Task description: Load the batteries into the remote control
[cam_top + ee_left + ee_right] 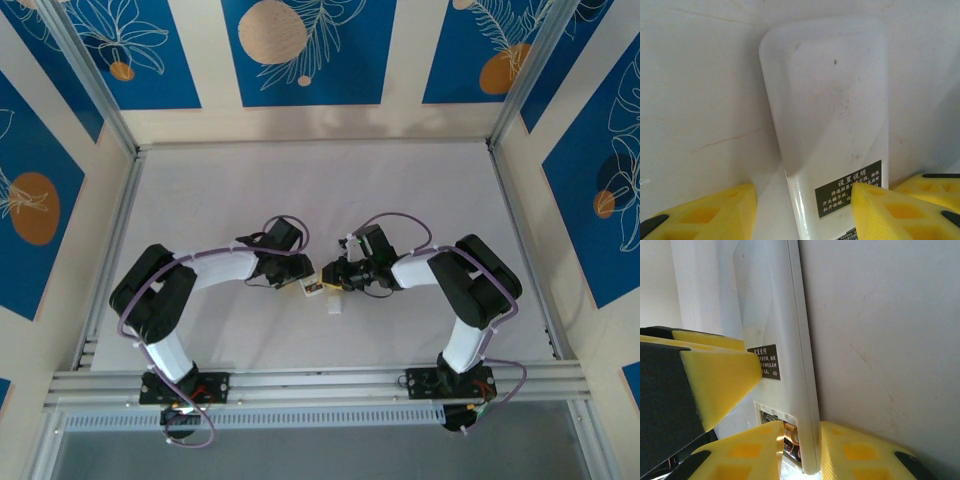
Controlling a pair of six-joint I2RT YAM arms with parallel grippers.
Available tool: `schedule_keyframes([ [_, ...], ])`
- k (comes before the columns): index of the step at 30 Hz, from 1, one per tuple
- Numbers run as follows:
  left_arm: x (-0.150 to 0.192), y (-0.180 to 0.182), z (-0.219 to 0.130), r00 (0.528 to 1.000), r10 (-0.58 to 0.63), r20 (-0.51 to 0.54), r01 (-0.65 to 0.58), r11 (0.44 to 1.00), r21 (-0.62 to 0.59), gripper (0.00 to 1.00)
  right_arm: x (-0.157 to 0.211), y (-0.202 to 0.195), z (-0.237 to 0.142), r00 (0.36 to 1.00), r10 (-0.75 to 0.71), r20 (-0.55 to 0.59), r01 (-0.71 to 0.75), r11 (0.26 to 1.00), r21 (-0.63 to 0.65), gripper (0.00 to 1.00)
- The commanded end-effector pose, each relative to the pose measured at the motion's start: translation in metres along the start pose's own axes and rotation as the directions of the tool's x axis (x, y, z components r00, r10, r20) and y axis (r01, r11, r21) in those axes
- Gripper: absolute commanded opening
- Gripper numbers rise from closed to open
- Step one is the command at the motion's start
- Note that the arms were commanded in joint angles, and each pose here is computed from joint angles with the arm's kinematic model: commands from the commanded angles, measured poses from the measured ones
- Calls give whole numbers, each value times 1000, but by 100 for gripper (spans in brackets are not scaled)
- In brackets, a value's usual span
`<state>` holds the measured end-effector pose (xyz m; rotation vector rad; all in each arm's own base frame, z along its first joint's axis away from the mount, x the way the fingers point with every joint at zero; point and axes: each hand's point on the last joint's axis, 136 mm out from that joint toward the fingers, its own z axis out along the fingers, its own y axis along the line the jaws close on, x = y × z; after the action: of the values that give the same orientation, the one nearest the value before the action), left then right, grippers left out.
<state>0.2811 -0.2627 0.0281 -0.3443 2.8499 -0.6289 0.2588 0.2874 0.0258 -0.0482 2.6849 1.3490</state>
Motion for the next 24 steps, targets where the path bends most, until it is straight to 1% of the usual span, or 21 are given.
schedule_keyframes([
  [1,6,11,11,999,-11,-35,10,1000,-25,52,19,-22,3,998,19,-59,-14,996,86,27],
  [9,7,11,11,999,-12,-39,11,1000,-27,52,27,-38,2,997,-2,-82,18,982,187,24],
  [17,6,11,12,999,-13,-42,12,1000,-24,52,30,-49,5,995,11,-101,14,969,248,21],
  [24,8,12,13,999,-15,-47,14,1000,-27,52,38,-66,1,993,12,-121,32,934,355,18],
])
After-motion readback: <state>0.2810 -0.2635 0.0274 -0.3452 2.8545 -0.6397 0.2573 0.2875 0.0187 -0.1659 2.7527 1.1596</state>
